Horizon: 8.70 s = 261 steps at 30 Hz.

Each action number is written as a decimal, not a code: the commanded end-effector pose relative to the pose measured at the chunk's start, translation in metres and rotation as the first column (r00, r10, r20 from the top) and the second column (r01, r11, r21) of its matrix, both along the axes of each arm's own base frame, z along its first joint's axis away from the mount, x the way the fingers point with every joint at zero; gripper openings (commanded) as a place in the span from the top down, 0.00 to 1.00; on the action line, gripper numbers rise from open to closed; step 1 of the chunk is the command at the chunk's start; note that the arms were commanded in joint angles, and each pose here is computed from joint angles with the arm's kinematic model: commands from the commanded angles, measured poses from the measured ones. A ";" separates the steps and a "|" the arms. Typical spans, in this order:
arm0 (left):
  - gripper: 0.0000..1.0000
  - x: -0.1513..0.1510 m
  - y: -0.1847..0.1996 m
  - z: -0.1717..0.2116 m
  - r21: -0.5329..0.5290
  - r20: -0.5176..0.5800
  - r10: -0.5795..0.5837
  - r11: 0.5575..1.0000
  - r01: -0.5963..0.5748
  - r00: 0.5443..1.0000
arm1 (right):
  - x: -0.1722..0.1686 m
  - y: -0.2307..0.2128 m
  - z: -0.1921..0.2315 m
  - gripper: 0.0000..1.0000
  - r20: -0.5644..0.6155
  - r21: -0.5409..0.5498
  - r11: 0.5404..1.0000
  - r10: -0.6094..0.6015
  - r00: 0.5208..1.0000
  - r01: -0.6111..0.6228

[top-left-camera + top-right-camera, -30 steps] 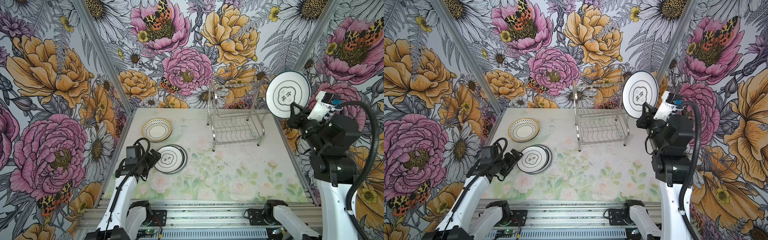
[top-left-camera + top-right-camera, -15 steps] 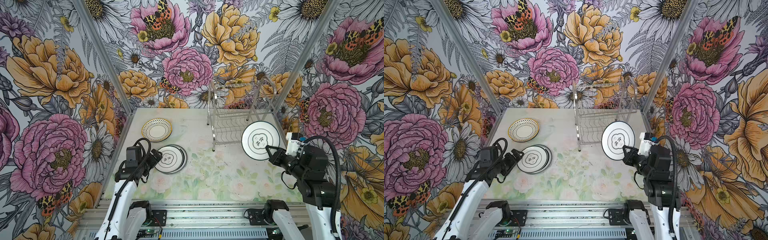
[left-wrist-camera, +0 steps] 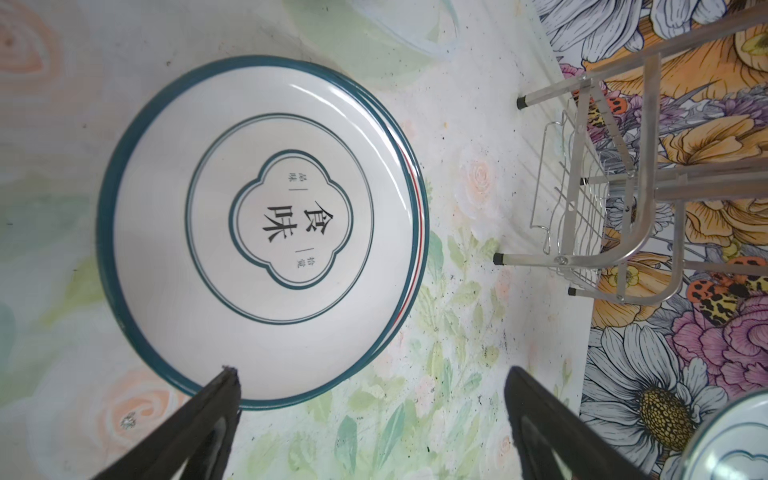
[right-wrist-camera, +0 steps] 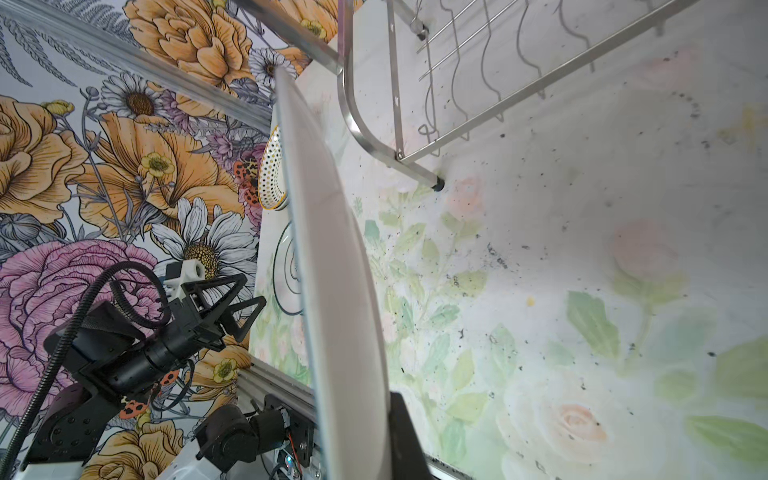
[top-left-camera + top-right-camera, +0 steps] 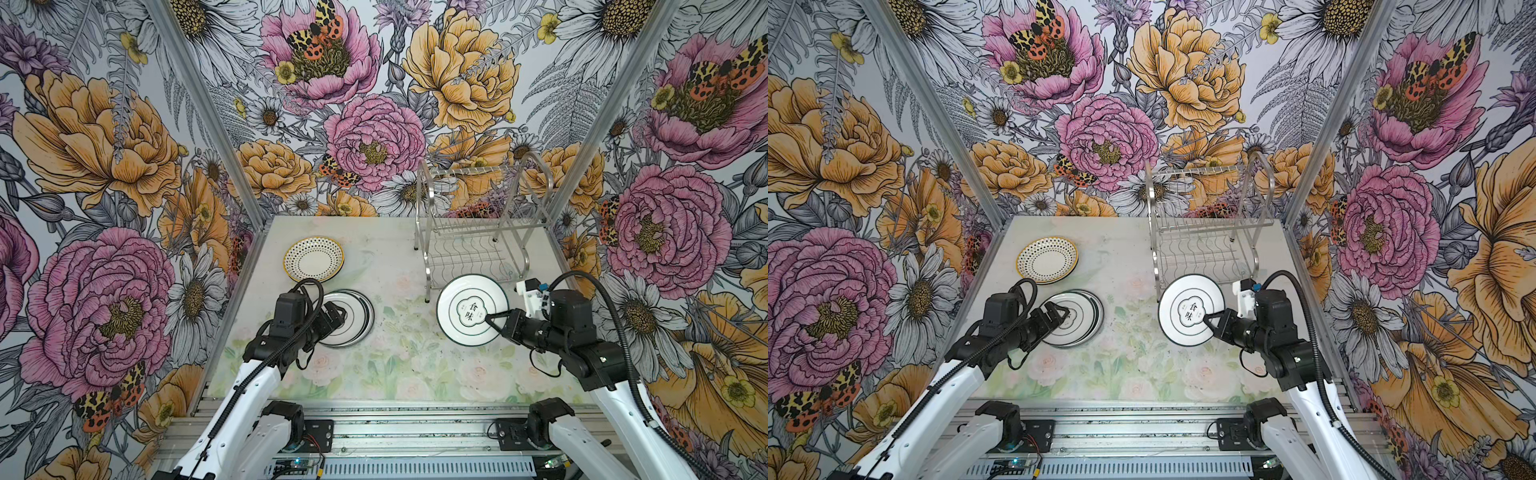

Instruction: Unload the plates from the dish rack

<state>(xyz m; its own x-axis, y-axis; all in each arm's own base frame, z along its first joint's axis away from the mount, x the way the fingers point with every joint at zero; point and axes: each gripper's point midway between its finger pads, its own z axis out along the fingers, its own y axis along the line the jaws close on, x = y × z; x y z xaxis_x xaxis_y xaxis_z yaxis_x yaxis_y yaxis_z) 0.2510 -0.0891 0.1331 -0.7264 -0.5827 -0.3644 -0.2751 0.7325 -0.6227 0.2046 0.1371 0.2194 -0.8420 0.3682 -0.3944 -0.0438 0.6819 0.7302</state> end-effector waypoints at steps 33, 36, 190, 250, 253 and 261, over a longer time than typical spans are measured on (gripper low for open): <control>0.44 0.039 -0.084 0.027 -0.216 0.270 -0.251 0.925 0.313 0.930 | 0.080 0.239 -0.006 1.00 -0.006 0.396 0.899 0.207 0.978 -0.188; 0.59 0.040 -0.080 0.023 -0.217 0.261 -0.242 0.929 0.301 0.935 | 0.082 0.242 -0.010 1.00 -0.011 0.392 0.901 0.206 0.978 -0.186; 0.48 0.044 0.083 -0.060 0.571 -0.318 0.211 0.821 0.009 0.924 | 0.094 -0.177 0.002 0.01 0.419 -0.620 0.465 -0.483 0.768 0.631; 0.01 0.112 0.123 0.033 0.584 0.704 -0.040 0.600 -0.546 0.709 | 0.194 -0.159 -0.106 0.01 0.679 -0.526 0.622 -0.103 0.726 0.580; 0.01 0.118 0.119 0.021 0.598 0.706 -0.062 0.587 -0.546 0.706 | 0.188 -0.153 -0.105 0.01 0.695 -0.512 0.648 -0.073 0.716 0.564; 0.01 0.129 0.108 0.010 0.621 0.689 -0.119 0.605 -0.498 0.715 | 0.190 -0.160 -0.105 0.01 0.687 -0.517 0.623 -0.107 0.718 0.587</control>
